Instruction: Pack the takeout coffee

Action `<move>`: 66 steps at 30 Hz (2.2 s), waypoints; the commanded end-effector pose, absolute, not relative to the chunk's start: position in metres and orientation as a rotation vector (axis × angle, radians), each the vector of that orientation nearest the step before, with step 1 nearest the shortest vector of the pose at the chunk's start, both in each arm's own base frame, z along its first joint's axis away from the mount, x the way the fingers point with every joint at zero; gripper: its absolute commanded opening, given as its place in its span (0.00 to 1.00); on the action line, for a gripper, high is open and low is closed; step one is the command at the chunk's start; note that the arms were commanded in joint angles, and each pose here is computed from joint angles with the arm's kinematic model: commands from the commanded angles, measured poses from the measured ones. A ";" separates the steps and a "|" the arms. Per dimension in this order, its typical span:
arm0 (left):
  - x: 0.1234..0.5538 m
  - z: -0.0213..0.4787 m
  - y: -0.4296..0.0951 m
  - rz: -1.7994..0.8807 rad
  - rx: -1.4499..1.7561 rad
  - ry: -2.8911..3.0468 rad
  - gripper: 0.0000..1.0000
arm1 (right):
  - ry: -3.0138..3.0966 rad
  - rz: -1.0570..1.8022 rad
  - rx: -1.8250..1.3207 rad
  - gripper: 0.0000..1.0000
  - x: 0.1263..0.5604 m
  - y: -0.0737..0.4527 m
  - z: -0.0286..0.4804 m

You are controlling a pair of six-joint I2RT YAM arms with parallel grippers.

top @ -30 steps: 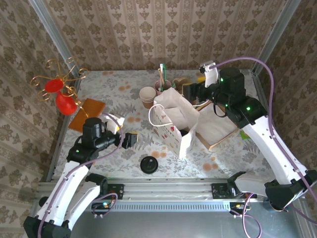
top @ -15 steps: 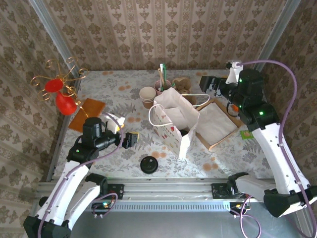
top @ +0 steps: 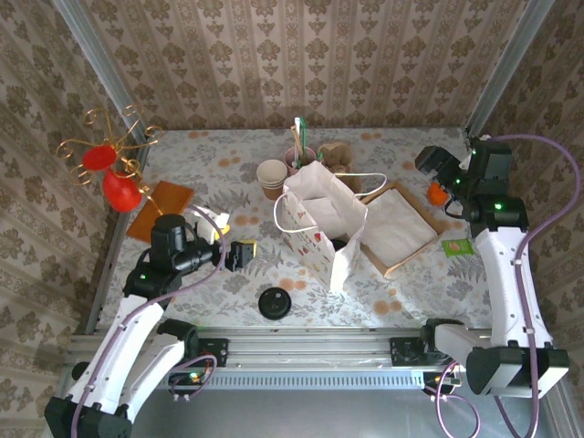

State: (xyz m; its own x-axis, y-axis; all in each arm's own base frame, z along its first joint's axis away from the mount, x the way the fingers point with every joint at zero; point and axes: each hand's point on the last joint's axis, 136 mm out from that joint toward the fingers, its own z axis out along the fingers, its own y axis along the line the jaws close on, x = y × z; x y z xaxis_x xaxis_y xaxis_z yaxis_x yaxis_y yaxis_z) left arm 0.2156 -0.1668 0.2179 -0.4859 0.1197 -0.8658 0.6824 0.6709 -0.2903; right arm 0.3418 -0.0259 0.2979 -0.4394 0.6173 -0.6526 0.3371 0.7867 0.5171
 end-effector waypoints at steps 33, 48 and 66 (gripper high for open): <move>0.212 0.232 -0.172 -0.843 0.644 1.900 1.00 | 2.998 0.006 0.414 1.00 0.344 0.036 0.037; 0.213 0.229 -0.171 -0.833 0.636 1.910 1.00 | 2.971 -0.010 0.363 0.74 0.352 0.040 0.043; 0.212 0.229 -0.172 -0.849 0.632 1.920 1.00 | 2.937 -0.010 0.346 0.75 0.356 0.039 0.055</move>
